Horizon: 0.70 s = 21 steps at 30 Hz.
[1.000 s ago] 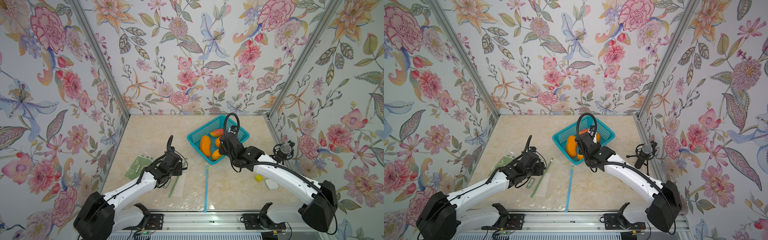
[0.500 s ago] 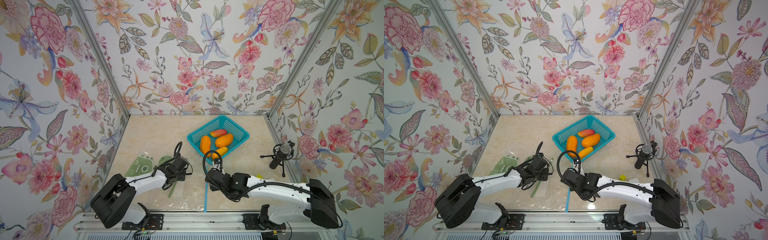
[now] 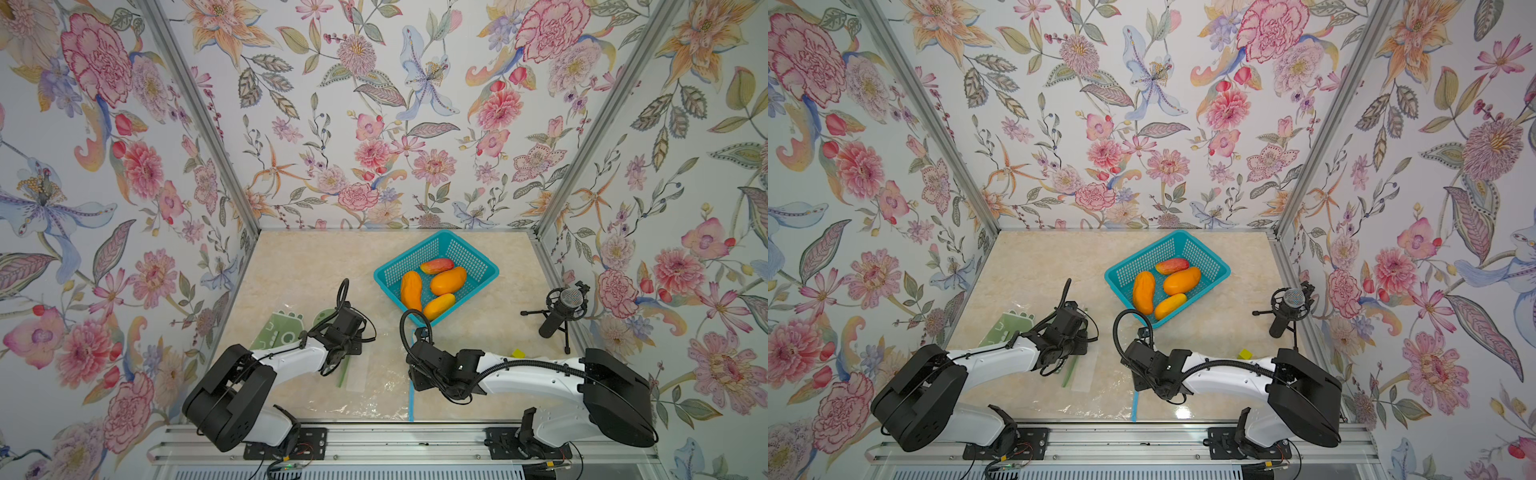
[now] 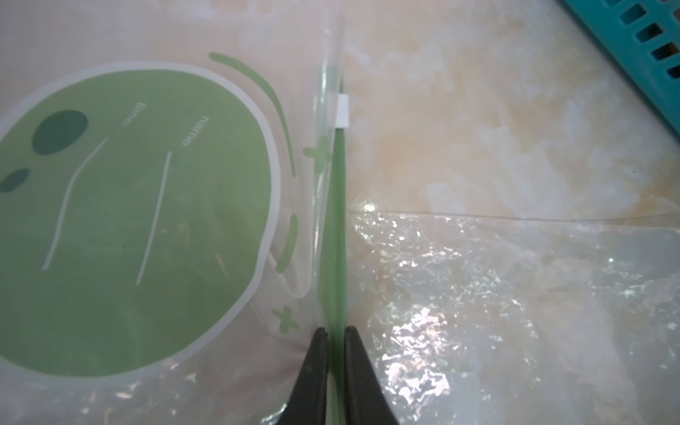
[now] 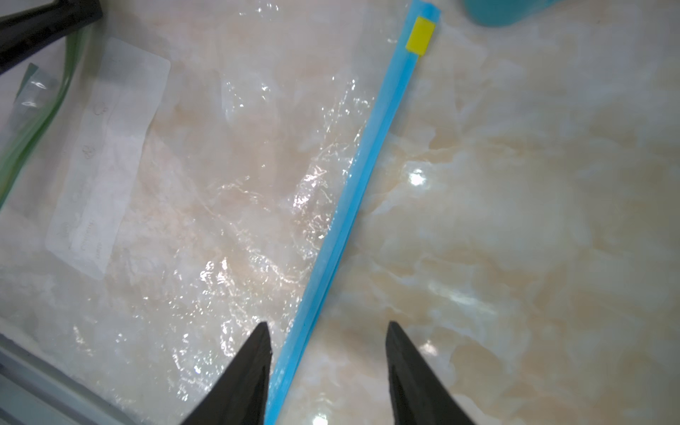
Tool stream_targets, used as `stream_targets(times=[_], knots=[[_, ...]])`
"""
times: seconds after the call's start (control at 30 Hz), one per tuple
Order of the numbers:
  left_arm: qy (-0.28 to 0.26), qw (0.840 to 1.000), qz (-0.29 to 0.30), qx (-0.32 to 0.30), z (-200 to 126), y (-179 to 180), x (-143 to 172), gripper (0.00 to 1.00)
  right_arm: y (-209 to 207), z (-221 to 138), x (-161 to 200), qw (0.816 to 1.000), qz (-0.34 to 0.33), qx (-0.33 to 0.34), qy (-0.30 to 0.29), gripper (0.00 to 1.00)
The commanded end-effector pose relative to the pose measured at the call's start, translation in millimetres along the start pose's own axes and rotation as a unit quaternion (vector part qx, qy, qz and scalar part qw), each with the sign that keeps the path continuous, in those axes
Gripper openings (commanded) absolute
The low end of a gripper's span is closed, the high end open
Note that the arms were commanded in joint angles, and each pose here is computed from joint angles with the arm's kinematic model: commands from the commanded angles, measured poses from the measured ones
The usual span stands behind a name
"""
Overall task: Place the mango in a zip-top bag and seal the zipper
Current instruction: Adjust the zipper food storage bag at the center of the board.
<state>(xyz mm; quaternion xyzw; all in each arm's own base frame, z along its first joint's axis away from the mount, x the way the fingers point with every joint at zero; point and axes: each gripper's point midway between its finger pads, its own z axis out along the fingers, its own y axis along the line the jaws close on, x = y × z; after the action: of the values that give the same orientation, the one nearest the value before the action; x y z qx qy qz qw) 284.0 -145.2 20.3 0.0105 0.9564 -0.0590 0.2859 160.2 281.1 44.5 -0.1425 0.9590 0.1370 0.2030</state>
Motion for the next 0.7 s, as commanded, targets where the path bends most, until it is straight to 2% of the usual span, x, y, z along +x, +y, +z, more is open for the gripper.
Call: stream_targets(times=[0.0,0.13,0.27,0.43,0.53,0.67], knots=[[0.008,1.000,0.001,-0.004,5,8,-2,0.01,9,10,-1,1.000,-0.006,-0.023,0.011,0.46],[-0.007,1.000,0.000,-0.004,5,14,-23,0.00,8,20,-5,1.000,-0.006,-0.025,0.018,0.42],[-0.035,0.999,-0.003,-0.012,-4,27,-50,0.00,9,30,-12,0.999,-0.011,-0.023,0.020,0.32],[-0.080,0.996,-0.013,-0.027,-27,47,-93,0.00,17,42,-27,0.999,-0.024,-0.030,0.019,0.22],[-0.110,0.993,-0.015,-0.030,-45,54,-119,0.00,26,52,-42,0.999,-0.033,-0.036,0.021,0.11],[-0.136,0.990,-0.016,-0.029,-62,59,-145,0.00,36,61,-69,0.998,-0.039,-0.043,0.009,0.07]])
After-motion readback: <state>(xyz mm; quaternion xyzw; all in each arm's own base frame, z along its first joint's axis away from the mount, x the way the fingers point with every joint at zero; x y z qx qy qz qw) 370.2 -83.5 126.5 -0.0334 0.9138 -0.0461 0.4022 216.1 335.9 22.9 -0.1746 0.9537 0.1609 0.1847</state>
